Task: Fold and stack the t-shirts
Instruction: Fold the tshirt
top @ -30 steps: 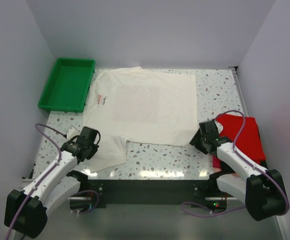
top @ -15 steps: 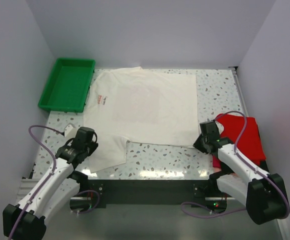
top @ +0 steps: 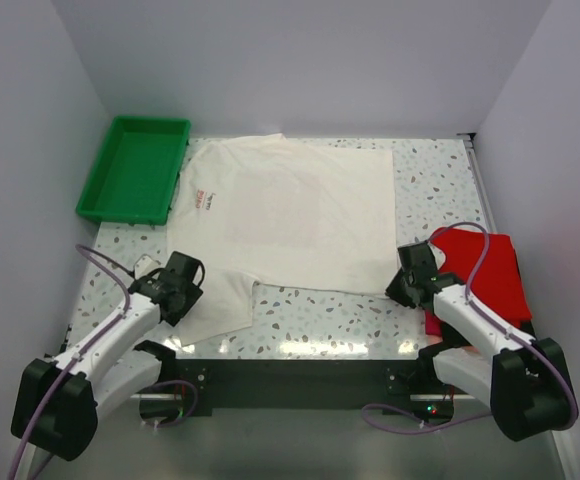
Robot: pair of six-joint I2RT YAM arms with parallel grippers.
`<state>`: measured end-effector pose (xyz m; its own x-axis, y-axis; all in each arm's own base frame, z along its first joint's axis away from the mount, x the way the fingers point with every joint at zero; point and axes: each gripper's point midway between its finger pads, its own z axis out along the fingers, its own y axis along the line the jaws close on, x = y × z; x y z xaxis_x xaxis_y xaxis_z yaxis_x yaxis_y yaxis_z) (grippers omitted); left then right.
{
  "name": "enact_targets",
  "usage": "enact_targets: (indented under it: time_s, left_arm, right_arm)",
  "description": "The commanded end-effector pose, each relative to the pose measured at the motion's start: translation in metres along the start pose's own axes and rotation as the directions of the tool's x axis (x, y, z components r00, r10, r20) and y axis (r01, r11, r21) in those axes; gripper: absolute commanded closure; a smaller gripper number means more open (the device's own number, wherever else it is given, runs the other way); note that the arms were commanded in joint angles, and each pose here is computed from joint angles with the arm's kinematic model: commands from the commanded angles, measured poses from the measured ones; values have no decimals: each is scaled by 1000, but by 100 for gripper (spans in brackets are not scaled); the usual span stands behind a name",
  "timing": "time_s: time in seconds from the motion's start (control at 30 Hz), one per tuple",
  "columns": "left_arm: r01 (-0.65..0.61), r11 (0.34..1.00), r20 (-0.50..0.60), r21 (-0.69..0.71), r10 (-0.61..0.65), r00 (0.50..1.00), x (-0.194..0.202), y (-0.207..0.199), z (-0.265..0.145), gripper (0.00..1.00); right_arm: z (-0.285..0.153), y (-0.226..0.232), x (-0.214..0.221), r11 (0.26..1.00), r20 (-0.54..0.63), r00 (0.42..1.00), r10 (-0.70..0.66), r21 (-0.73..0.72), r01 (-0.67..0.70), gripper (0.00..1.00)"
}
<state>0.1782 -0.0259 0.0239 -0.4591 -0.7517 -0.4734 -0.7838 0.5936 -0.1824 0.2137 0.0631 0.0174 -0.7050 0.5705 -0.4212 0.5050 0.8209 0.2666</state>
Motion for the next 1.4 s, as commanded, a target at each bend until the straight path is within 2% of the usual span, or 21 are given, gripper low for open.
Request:
enact_targets:
  time_s: [0.0,0.13,0.23,0.3,0.33,0.43,0.8,1.1,1.37]
  left_arm:
    - [18,999,39,-49,-16,999,-5,6,5,39]
    - [13,999,39,-49,-11,999,-5,5,7,49]
    - [-3,999,37,-48,5,999,-3,5,10,62]
    - [-18,999,36,-44,20,999,-3,4,11,73]
    - [-30,999,35,-43,31,999,-2,4,12,84]
    - [-38,999,37,-24,38,999,-4,0,10,100]
    - [57,984,64,168,-69,996,-20,-18,-25,100]
    - [87,969,59,230,-103,993,-31,-22,-54,100]
    - [125,941,58,315,-151,987,-41,-21,-81,100]
  right_arm:
    - [0,7,-5,1000,2,1000,-13,-23,13,88]
    - [0,7,-4,999,-1,1000,-17,-27,17,88]
    - [-2,8,-4,999,3,1000,-16,-38,16,88]
    - [-4,9,-5,999,4,1000,-20,-42,20,88]
    - [-5,10,-6,999,5,1000,-21,-45,21,88]
    - [-9,12,-9,998,13,1000,-26,-50,26,88]
    - [-23,13,-17,998,46,999,-24,-65,27,91]
    - [-39,10,-21,997,73,997,-31,-72,36,99]
    - [-56,4,-21,997,85,996,-22,-77,28,100]
